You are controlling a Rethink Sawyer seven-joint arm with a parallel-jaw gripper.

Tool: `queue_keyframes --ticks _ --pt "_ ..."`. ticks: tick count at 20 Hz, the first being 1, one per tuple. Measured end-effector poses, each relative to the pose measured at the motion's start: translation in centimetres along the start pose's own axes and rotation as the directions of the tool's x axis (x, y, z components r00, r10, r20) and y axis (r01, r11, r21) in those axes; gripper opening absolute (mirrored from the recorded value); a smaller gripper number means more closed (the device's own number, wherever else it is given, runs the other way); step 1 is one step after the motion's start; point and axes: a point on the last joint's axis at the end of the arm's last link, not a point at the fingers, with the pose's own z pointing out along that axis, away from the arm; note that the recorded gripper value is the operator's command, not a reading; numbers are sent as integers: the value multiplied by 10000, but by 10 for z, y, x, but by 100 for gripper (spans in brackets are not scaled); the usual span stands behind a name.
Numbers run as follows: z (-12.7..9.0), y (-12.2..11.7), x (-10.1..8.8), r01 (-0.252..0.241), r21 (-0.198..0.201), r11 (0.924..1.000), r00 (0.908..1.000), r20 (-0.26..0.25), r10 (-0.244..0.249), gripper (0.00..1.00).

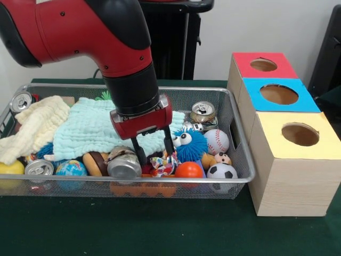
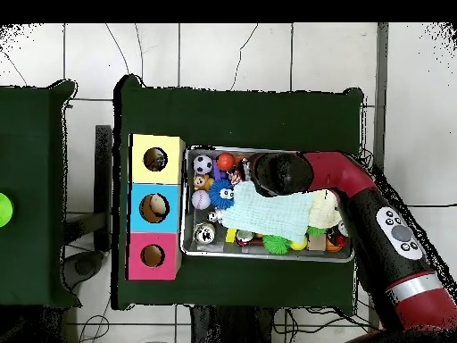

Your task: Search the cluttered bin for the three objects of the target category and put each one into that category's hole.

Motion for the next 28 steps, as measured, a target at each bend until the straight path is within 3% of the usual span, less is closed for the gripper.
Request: queue_keyframes --ticks 6,13,14,28 --pt "7 -1 0 166 166 9997 9993 344 -172 100" --pt "17 2 2 145 43 9999 9990 423 -146 100" --pt "18 2 3 142 20 9999 9991 409 -143 0" --pt "24 4 6 94 -97 9999 9993 353 -90 0"
